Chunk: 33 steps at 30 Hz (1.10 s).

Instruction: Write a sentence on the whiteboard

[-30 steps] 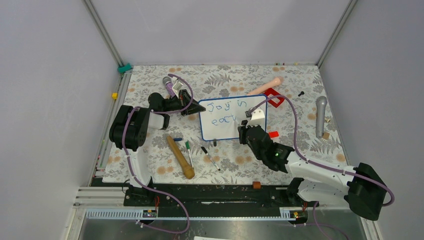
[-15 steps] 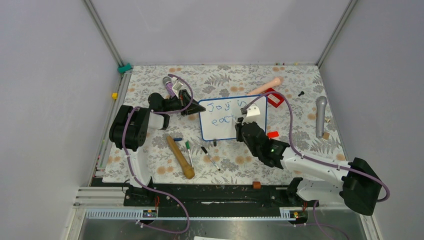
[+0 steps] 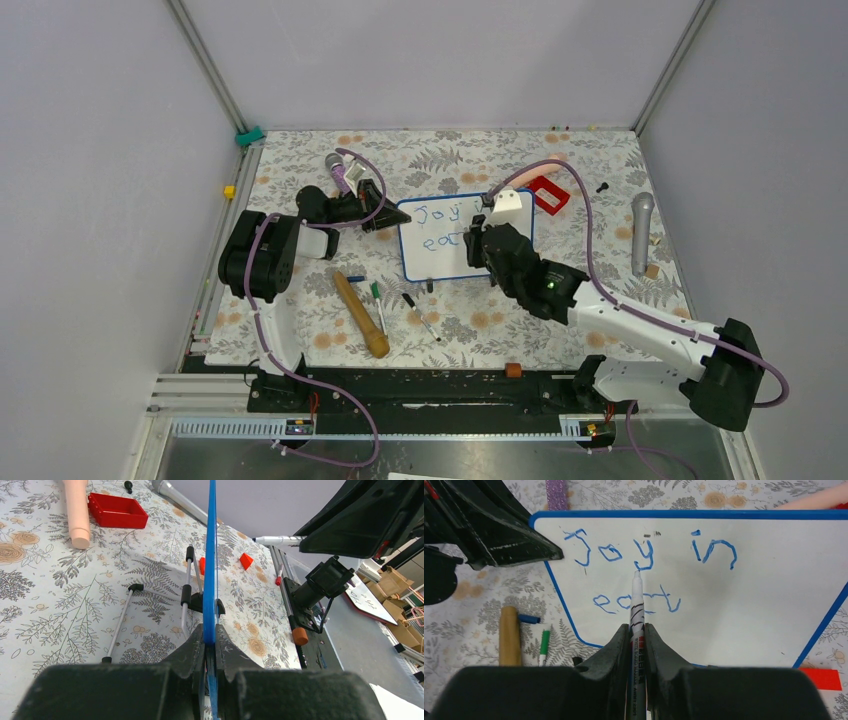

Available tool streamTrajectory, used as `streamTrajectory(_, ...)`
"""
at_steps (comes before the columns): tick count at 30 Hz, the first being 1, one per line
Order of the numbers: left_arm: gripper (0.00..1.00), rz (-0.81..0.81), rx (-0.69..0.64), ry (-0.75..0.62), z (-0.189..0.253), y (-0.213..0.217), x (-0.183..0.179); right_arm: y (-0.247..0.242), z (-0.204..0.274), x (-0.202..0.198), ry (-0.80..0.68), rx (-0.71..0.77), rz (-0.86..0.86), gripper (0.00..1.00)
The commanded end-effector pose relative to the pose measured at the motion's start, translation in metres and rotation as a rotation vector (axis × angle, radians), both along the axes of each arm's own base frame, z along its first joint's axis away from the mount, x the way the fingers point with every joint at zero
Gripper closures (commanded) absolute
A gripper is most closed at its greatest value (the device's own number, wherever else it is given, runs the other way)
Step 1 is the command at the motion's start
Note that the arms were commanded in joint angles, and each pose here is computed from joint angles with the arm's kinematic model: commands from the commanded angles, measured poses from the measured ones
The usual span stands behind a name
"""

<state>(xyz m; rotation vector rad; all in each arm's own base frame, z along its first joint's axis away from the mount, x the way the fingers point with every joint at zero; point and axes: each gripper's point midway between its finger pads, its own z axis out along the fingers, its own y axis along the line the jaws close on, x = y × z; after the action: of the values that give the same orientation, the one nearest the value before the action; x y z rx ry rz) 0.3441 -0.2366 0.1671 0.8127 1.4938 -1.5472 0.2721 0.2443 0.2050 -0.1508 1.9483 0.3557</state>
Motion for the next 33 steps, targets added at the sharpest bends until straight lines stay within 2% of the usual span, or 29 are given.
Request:
streamTrajectory(1,1.00,-0.129,0.049,-0.111,-0.020,-0.001,-0.028,0.006,0.006,0.002,0.021,0.043,-0.007,1.00)
streamTrajectory(7,1.00,-0.130,0.050,-0.114,-0.020,0.000,-0.029,0.011,-0.019,0.002,0.033,0.059,-0.003,1.00)
streamTrajectory(13,1.00,-0.131,0.050,-0.117,-0.020,0.000,-0.029,0.004,-0.023,-0.006,0.008,0.123,0.002,1.00)
streamTrajectory(22,1.00,-0.130,0.050,-0.116,-0.020,0.000,-0.029,0.003,-0.026,-0.011,0.023,0.129,0.011,1.00)
streamTrajectory(26,1.00,-0.130,0.050,-0.116,-0.020,0.000,-0.029,-0.006,-0.025,-0.013,0.021,0.147,-0.021,1.00)
streamTrajectory(31,1.00,-0.130,0.050,-0.118,-0.020,0.000,-0.029,-0.034,-0.021,-0.014,0.022,0.179,-0.165,1.00)
streamTrajectory(33,1.00,-0.129,0.050,-0.116,-0.020,0.000,-0.029,-0.039,-0.017,-0.016,0.010,0.203,-0.172,1.00)
